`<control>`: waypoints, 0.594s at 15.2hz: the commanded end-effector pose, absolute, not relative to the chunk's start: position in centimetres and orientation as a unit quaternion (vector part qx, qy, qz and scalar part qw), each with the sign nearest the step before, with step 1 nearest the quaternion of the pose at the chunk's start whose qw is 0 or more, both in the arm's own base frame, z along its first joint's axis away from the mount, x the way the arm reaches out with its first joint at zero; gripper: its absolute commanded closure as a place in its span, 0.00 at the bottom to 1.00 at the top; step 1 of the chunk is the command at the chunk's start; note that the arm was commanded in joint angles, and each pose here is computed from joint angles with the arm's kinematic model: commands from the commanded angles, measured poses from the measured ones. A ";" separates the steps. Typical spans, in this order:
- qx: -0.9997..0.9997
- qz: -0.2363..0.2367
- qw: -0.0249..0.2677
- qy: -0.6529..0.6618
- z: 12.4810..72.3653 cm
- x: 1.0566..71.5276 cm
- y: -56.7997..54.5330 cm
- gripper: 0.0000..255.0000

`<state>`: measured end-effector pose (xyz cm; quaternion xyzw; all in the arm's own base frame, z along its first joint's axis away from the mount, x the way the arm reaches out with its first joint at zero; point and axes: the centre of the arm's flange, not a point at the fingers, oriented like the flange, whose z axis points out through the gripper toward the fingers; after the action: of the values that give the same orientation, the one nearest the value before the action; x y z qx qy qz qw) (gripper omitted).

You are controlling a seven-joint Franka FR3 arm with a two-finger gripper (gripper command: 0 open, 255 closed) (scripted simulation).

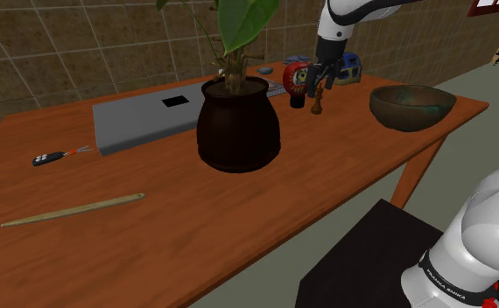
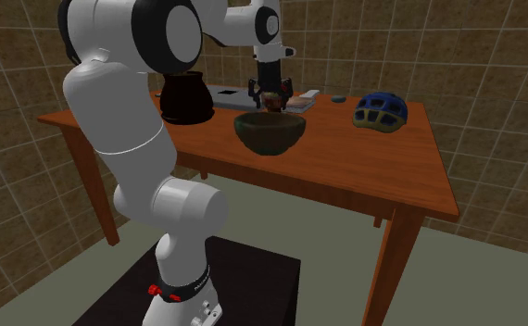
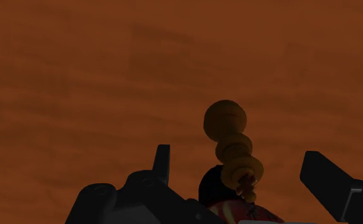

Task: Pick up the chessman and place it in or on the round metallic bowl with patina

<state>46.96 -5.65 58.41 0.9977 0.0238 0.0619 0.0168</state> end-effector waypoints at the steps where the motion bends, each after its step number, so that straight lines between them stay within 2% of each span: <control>1: 0.998 0.062 0.017 0.024 58.3 47.0 -5.6 0.00; 5: 0.998 0.062 0.017 0.024 58.3 47.0 -5.6 0.00; 6: 0.998 0.062 0.017 0.024 58.3 47.0 -5.6 1.00; 9: 0.998 0.062 0.017 0.024 58.3 47.0 -5.6 1.00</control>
<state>46.96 -5.58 58.41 0.9976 0.0243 0.0629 0.0166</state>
